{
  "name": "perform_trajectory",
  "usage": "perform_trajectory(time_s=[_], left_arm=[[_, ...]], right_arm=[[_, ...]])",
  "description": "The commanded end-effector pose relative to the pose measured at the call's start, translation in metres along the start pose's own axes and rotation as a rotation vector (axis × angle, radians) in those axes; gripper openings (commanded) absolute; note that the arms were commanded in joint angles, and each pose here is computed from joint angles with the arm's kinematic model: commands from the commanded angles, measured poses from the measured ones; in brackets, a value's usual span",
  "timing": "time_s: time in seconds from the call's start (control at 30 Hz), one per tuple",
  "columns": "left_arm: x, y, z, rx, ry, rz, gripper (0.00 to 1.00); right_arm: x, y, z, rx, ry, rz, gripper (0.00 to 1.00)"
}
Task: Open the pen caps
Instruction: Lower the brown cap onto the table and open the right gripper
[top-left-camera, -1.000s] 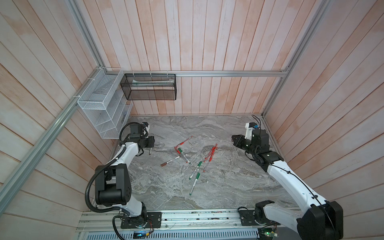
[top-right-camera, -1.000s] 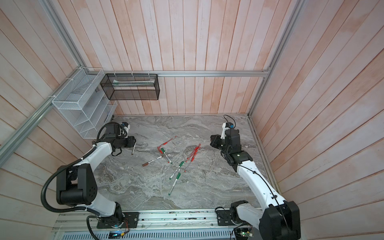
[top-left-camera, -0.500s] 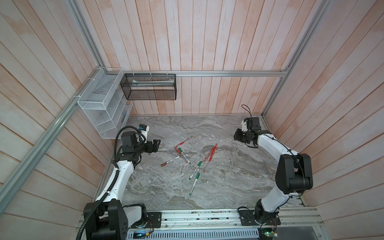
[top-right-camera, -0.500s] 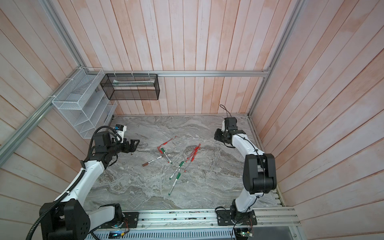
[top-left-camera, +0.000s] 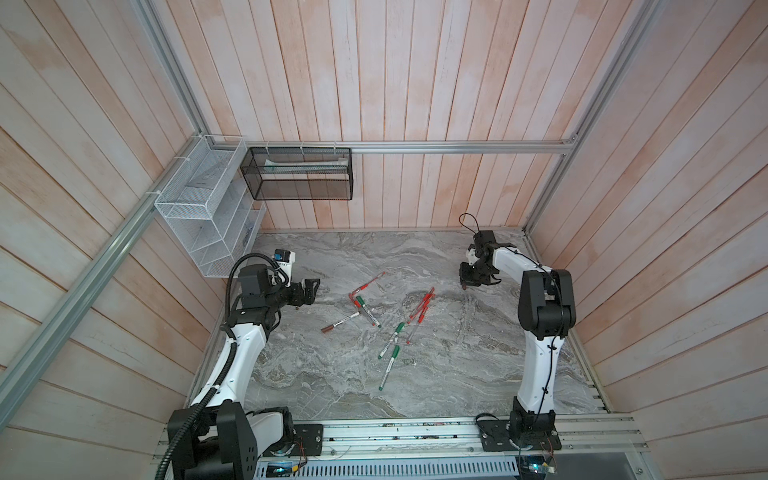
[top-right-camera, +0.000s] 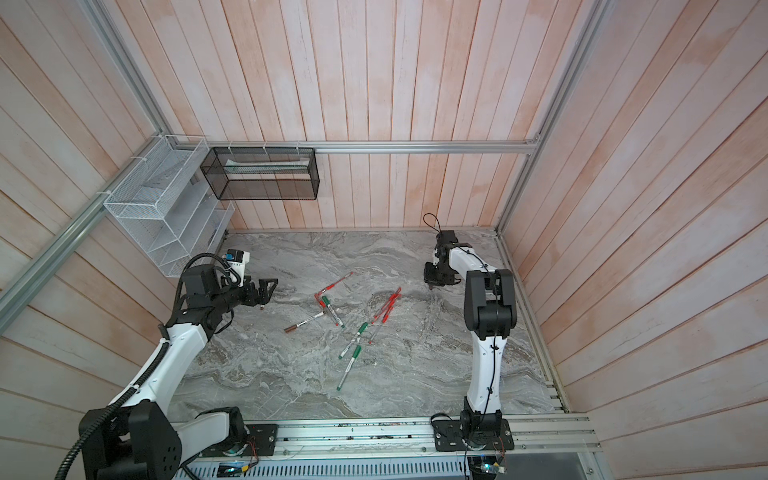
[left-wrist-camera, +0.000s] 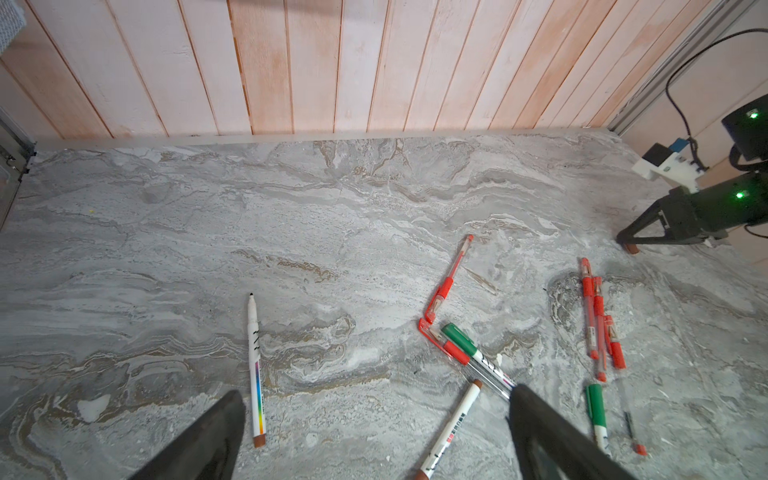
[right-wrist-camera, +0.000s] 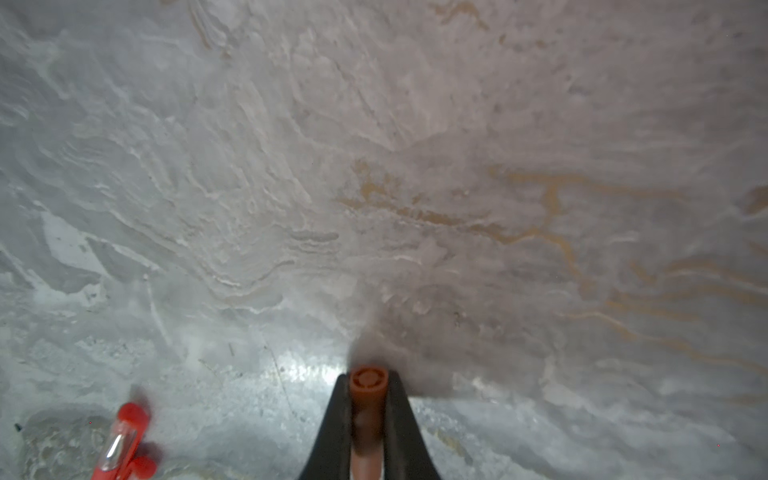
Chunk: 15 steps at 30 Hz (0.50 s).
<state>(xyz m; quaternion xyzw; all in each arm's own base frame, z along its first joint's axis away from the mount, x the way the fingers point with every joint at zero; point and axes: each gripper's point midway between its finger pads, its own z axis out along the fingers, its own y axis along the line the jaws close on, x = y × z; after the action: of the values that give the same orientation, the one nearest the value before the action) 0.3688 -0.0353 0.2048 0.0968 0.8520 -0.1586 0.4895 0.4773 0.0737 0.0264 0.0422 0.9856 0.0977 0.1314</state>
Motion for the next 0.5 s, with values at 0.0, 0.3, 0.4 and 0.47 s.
perform_trajectory(time_s=[0.0,0.3,0.4,0.47], left_arm=[[-0.004,0.0,-0.004,0.005,-0.024,0.0,1.0],[-0.006,0.006,-0.006,-0.012,-0.034,-0.016,1.0],[-0.007,0.003,-0.007,-0.001,-0.046,0.0,1.0],[-0.004,0.004,-0.007,-0.004,-0.036,0.009,1.0]], right_arm=[[0.01,-0.004,0.003,0.038,0.053,-0.02,0.0],[0.013,0.0,0.008,0.043,0.059,-0.042,0.08],[0.009,-0.003,0.003,0.062,0.035,-0.041,0.17],[0.006,-0.002,-0.003,0.061,0.026,-0.037,0.21]])
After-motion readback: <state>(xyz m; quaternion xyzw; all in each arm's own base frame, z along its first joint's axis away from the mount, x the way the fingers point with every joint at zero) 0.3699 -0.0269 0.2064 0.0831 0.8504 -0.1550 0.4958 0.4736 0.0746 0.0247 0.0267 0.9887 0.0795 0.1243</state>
